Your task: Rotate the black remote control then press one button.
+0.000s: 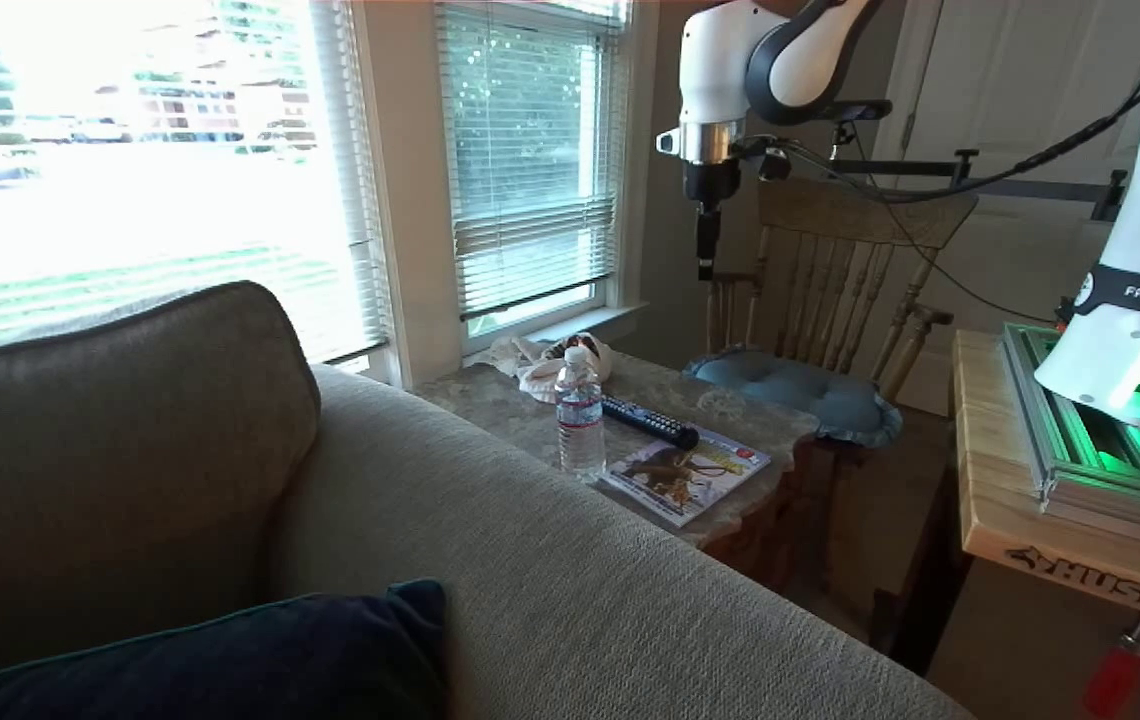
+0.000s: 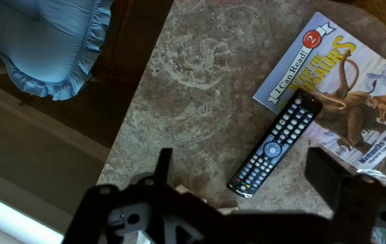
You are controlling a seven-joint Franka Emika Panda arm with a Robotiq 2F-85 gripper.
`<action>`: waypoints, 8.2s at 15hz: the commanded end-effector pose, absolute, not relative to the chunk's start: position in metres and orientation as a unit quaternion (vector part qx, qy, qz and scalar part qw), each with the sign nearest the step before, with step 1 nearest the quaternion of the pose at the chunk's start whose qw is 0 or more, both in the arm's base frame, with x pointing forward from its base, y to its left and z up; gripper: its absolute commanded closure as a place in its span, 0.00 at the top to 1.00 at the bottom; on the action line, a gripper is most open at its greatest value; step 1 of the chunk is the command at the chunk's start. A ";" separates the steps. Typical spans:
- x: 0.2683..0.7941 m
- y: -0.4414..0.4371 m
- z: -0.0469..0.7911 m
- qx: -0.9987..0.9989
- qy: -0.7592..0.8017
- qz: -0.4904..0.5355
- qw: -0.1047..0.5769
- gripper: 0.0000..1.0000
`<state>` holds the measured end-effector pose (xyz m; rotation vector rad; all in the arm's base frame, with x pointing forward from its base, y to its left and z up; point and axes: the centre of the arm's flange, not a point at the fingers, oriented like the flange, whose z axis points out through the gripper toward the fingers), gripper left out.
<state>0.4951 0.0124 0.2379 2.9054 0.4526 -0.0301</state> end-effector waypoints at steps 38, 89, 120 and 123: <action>0.581 0.057 0.024 0.997 0.012 -0.011 -0.081 1.00; 0.571 0.039 0.006 0.999 -0.034 0.006 -0.008 0.78; 0.565 0.042 -0.014 1.000 -0.019 -0.013 0.000 1.00; 0.564 0.042 -0.015 1.000 -0.019 -0.014 0.001 0.74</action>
